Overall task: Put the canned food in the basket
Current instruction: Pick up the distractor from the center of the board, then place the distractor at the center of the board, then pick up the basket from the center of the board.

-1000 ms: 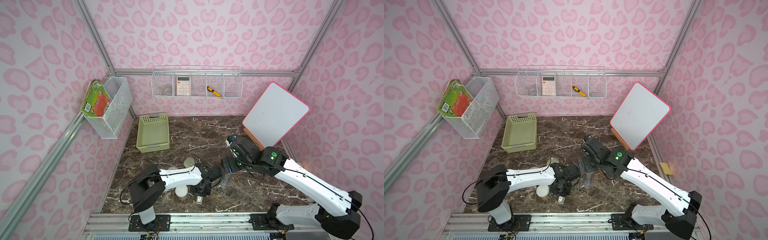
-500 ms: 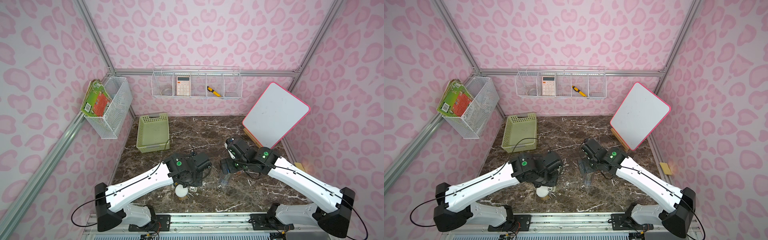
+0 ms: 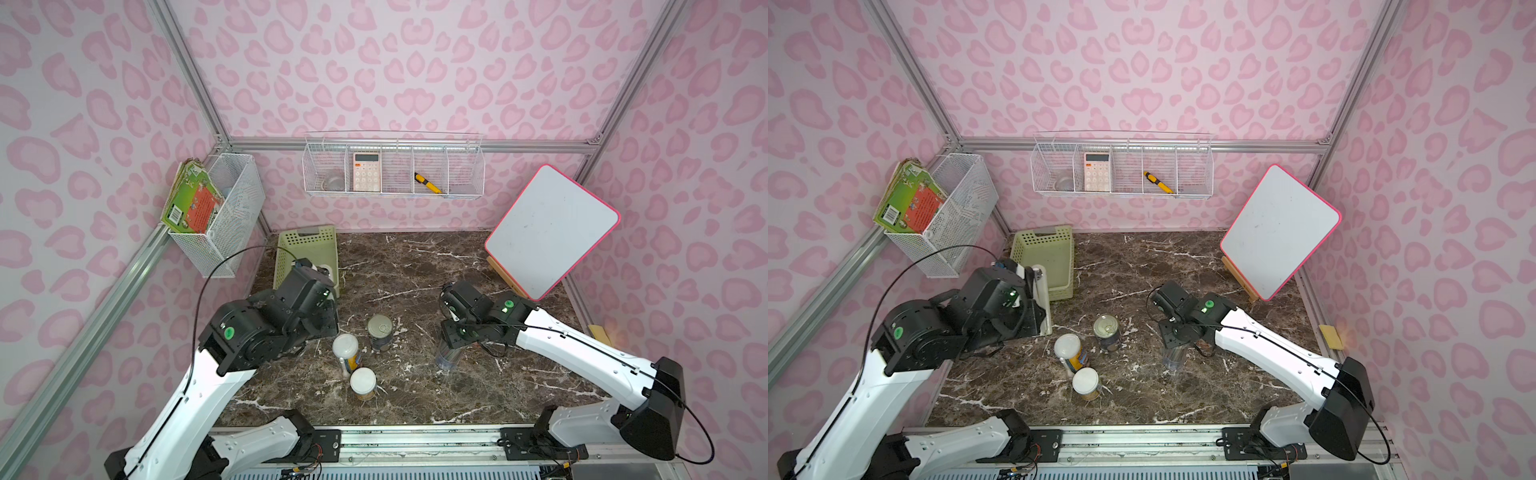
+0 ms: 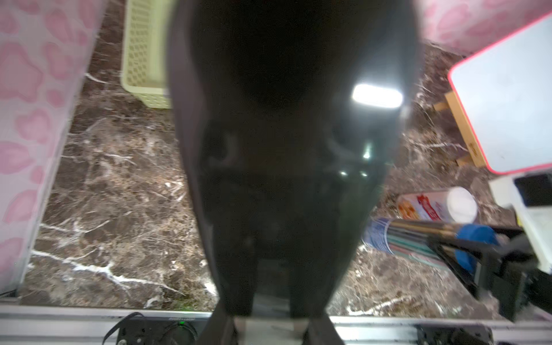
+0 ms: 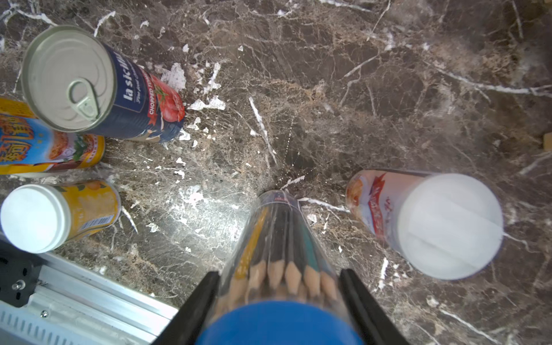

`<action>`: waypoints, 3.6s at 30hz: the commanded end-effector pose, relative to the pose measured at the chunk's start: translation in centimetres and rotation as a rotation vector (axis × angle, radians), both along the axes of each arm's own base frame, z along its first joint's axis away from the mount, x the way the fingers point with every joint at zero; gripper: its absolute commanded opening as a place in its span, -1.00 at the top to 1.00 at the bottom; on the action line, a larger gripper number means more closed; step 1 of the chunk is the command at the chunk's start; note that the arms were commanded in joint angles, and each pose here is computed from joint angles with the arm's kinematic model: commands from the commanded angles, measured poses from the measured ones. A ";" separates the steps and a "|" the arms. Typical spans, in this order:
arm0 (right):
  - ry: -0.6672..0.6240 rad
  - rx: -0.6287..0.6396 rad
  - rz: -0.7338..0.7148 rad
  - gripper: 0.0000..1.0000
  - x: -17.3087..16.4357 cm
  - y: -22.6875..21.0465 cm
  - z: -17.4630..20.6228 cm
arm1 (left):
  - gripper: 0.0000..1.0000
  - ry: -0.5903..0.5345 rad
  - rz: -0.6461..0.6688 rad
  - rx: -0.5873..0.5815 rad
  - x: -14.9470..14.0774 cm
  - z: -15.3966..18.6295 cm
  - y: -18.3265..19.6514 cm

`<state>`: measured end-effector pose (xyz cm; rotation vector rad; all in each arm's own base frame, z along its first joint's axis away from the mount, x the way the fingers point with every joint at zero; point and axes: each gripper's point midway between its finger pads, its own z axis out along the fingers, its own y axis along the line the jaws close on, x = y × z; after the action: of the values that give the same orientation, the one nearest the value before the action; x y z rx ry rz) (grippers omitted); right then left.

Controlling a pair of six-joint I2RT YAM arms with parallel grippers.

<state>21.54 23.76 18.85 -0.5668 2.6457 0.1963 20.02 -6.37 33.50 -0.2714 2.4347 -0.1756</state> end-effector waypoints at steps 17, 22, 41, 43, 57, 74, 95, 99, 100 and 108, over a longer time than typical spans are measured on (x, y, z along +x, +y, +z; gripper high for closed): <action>-0.395 -0.065 -0.420 0.47 8.8 -17.3 19.6 | 1.00 0.080 0.533 -0.039 5.3 -8.9 17.0; -0.318 -0.106 -0.567 0.47 10.0 -22.7 15.0 | 1.00 0.108 0.612 -0.009 5.9 -12.1 19.6; -0.118 -0.120 -0.779 0.43 10.4 -31.0 -0.8 | 1.00 0.292 0.808 -0.118 6.1 -21.7 23.5; -0.129 -0.117 -0.791 0.42 10.4 -31.3 -0.6 | 1.00 0.351 0.814 -0.116 5.9 -23.0 23.6; -0.129 -0.078 -0.809 0.39 9.7 -31.0 -1.8 | 1.00 0.574 0.767 -0.230 6.3 -29.1 22.1; -0.199 -0.050 -0.788 -0.99 9.5 -30.6 1.5 | -0.16 0.491 0.684 -0.239 7.3 -24.8 18.9; -0.600 0.115 -0.569 -1.00 11.6 -23.9 20.6 | -0.36 0.149 0.285 -0.233 14.3 -9.2 12.5; -0.625 0.170 -0.454 -0.99 11.6 -19.1 22.5 | -0.33 0.329 0.452 -0.082 14.7 -13.1 17.0; -0.628 0.173 -0.428 -0.99 11.5 -18.0 22.7 | -0.32 0.347 0.466 -0.060 15.1 -13.7 17.8; -0.598 0.155 -0.312 -0.99 11.8 -12.8 20.8 | -0.26 0.417 0.439 -0.047 19.0 -17.9 19.2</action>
<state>33.09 10.24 40.09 -0.1167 2.0742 0.1240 38.79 12.25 17.12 -0.9492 2.6476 -0.0243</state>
